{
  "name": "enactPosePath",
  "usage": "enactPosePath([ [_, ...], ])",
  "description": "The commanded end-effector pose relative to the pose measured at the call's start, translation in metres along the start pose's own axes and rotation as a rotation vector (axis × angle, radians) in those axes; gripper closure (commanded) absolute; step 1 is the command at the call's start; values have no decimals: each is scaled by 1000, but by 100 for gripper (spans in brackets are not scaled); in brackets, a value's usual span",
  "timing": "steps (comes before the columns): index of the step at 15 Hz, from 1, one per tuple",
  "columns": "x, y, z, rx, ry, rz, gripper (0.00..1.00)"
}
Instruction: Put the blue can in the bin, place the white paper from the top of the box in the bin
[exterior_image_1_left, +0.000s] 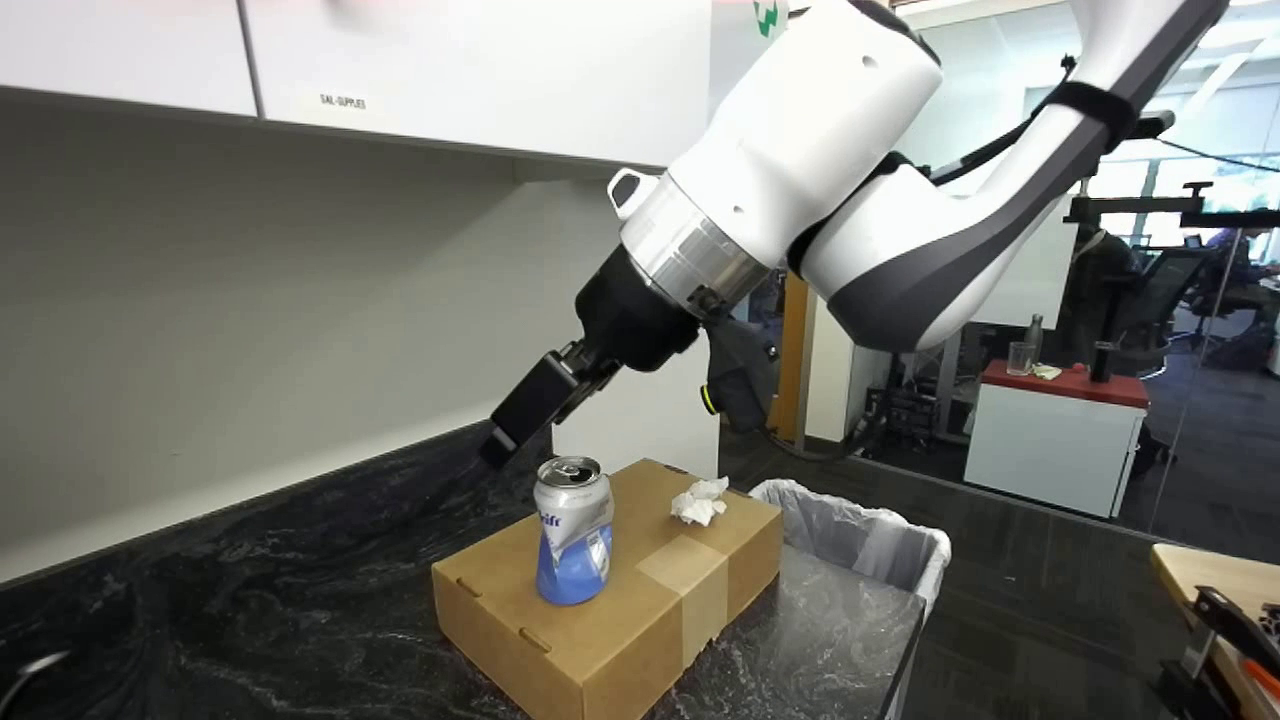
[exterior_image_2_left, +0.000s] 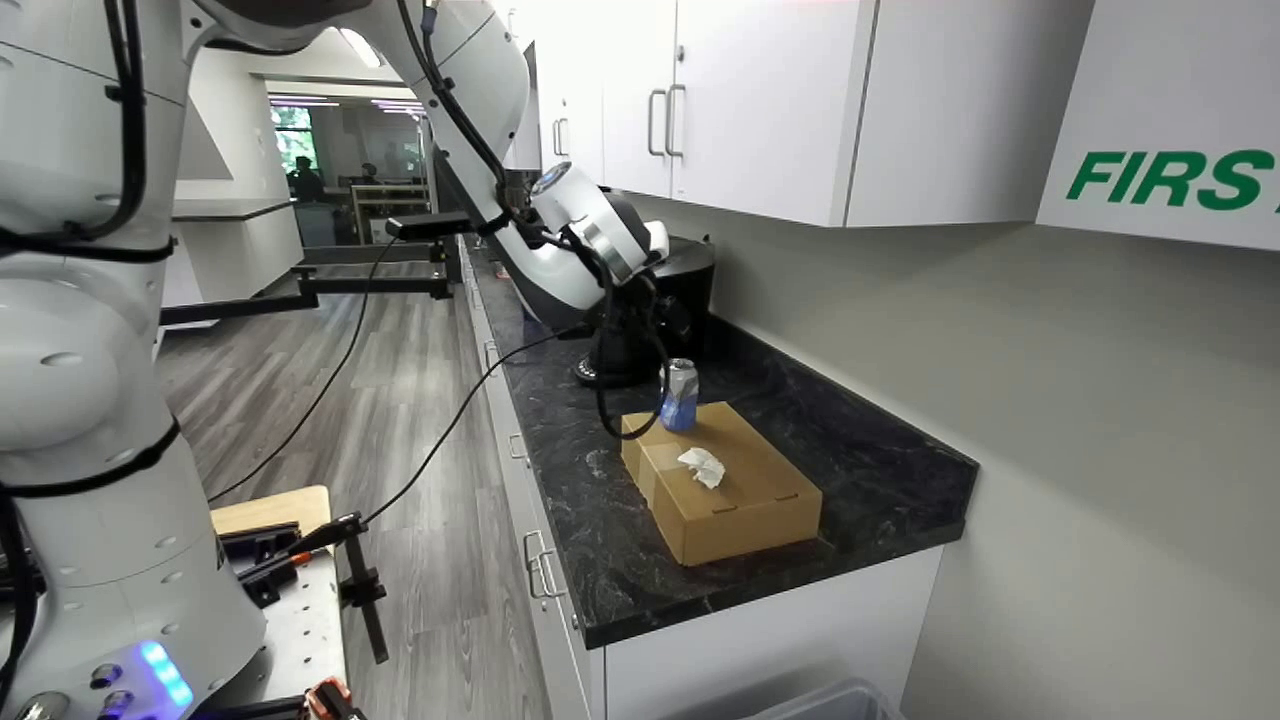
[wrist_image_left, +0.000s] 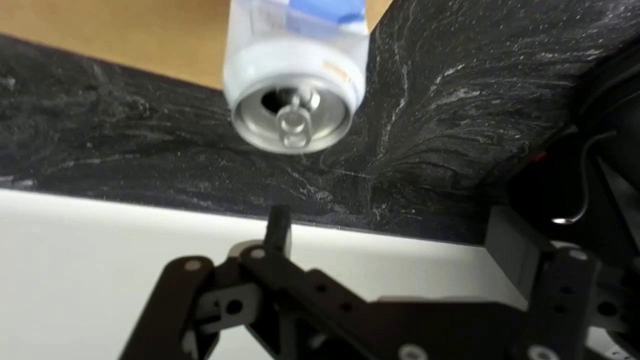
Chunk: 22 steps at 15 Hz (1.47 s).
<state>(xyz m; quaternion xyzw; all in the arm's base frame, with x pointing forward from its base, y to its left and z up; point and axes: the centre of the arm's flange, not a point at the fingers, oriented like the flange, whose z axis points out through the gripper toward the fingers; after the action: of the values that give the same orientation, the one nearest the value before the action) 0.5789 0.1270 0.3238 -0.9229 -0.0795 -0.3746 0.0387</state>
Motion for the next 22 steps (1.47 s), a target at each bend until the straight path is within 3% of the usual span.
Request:
enactPosePath([
  [1,6,-2,6,-70,103,-109,0],
  [4,18,5,5,-135,100,-149,0],
  [8,-2,11,19,-230,-27,-129,0],
  [13,-37,18,42,-259,-144,-76,0],
  [19,-47,25,43,-263,-202,6,0],
  [20,-47,26,43,-256,-206,14,25],
  [22,-46,30,43,-257,-211,32,33],
])
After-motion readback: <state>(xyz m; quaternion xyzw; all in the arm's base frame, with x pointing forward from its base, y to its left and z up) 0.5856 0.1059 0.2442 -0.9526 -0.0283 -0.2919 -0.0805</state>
